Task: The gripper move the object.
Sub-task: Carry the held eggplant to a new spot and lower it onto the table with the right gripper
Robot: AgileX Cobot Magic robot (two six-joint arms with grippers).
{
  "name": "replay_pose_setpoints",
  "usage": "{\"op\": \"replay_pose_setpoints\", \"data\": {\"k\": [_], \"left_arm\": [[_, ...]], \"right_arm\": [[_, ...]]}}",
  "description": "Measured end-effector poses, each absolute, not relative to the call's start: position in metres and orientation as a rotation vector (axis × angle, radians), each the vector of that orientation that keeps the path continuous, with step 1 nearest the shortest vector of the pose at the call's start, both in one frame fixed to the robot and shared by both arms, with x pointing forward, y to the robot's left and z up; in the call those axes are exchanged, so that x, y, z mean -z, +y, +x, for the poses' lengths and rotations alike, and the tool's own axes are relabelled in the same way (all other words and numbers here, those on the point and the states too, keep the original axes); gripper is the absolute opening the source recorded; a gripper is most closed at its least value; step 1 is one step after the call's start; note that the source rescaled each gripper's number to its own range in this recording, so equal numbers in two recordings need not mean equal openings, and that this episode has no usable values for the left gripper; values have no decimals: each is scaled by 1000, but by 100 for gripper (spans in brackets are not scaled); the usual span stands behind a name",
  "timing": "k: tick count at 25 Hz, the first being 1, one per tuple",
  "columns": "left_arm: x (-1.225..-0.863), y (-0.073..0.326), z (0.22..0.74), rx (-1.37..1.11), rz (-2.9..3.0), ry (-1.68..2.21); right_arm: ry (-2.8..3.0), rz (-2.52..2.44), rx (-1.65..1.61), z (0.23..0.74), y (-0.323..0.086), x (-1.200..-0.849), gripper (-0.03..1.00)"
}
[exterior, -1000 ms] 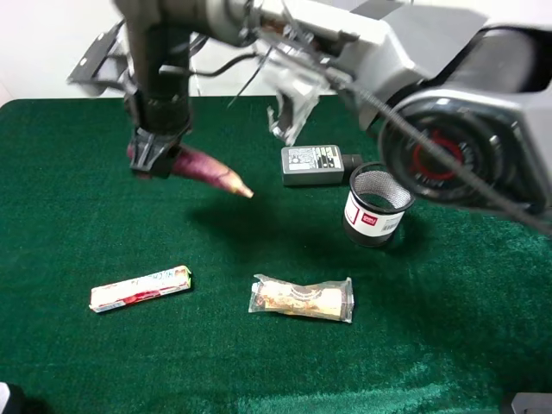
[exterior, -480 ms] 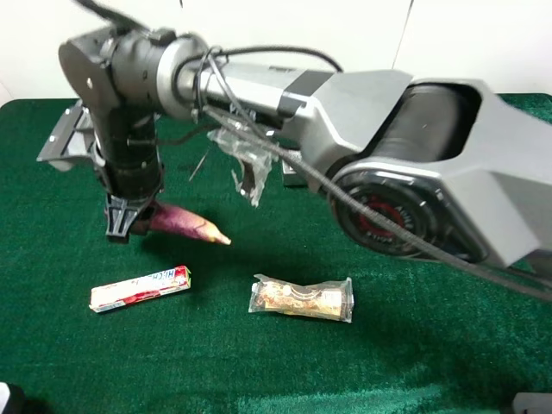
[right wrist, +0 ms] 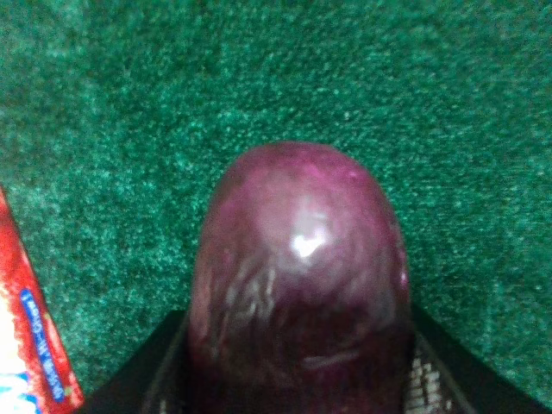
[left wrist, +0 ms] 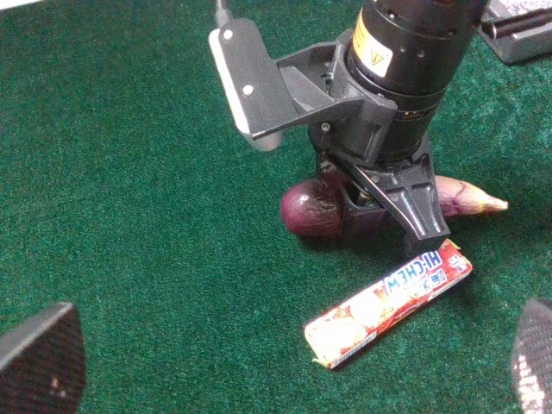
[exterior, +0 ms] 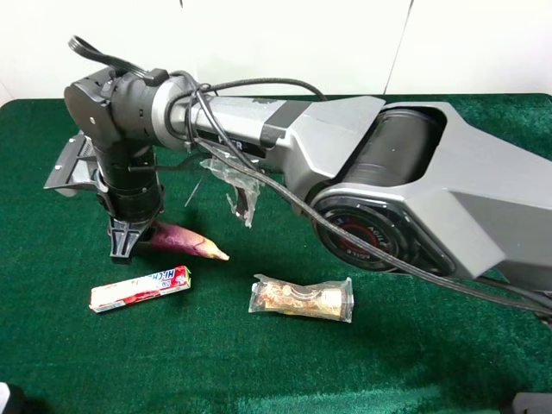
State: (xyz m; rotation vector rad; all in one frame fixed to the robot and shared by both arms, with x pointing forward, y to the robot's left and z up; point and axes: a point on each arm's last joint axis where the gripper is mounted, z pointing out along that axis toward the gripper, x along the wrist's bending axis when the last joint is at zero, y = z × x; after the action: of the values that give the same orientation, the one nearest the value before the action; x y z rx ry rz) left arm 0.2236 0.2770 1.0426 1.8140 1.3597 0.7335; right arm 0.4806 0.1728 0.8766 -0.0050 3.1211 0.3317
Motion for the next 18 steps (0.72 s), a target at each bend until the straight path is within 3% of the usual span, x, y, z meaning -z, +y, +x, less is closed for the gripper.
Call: {"op": "replay_pose_setpoints", "data": {"k": [14,16,18], "left_arm": [[-1043,277,224,-733,1814,1360],[-1043,277,224,-733,1814,1360],[-1043,277,224,-733,1814,1360]], "right_arm": [[3112,-28,-387,481,176,-877,1],[3111,-39,-387,481,176,-877,7],[3110,-54,-386,481,176,-877,21]]}}
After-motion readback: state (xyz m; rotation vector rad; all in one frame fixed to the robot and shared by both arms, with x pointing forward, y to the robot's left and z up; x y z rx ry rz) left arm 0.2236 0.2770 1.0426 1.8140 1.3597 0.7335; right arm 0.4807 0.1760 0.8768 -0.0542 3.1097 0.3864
